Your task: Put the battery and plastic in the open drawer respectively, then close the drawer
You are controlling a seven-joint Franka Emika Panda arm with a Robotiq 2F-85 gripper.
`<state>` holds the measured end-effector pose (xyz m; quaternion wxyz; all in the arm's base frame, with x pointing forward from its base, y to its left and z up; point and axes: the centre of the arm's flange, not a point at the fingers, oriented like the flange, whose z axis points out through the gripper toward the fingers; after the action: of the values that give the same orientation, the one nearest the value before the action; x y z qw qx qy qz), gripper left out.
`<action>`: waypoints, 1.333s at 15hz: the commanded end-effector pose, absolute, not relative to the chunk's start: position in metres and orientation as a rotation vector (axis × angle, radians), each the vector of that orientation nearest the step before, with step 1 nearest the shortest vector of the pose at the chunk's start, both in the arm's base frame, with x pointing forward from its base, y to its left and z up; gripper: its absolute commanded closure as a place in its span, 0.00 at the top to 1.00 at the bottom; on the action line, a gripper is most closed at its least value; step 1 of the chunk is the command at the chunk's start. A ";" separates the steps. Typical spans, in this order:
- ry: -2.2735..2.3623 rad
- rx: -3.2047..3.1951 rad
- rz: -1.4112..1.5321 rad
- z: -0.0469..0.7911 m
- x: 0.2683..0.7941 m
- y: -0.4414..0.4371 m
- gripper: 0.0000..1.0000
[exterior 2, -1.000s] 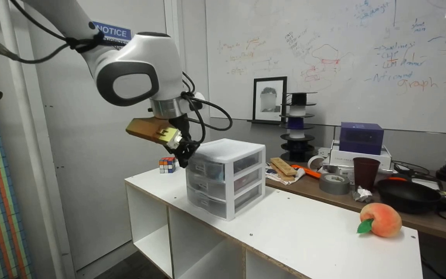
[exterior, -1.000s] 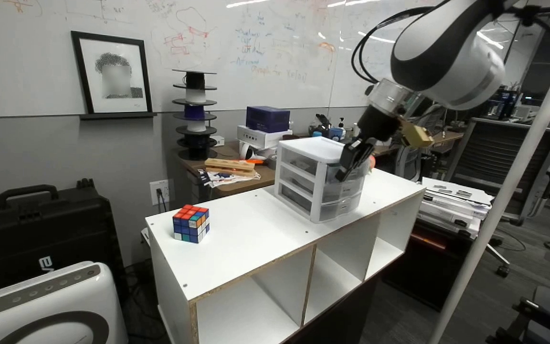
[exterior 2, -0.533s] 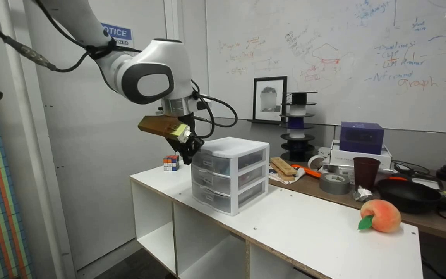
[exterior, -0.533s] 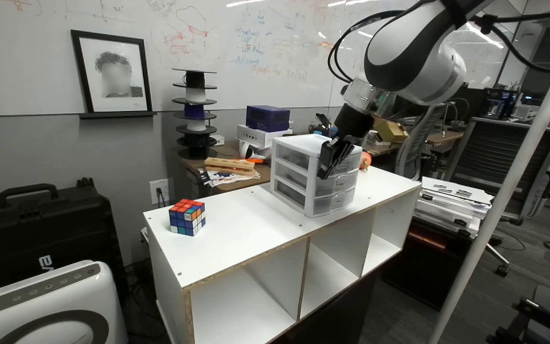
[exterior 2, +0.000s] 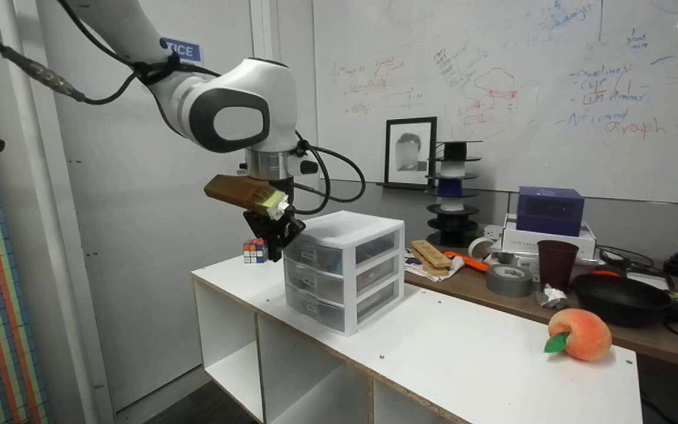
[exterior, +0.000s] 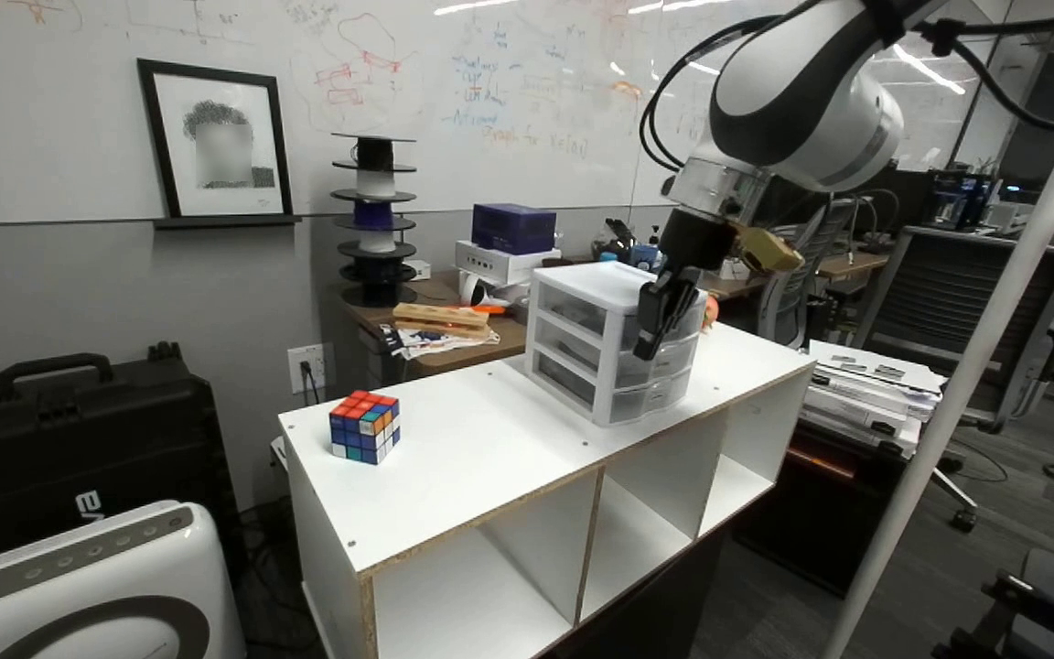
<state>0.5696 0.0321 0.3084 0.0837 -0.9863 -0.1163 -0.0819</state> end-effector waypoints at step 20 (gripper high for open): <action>-0.422 -2.853 -0.234 0.452 0.403 -0.013 0.36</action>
<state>0.4154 -0.0124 0.4309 0.0982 -0.9813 -0.1373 -0.0926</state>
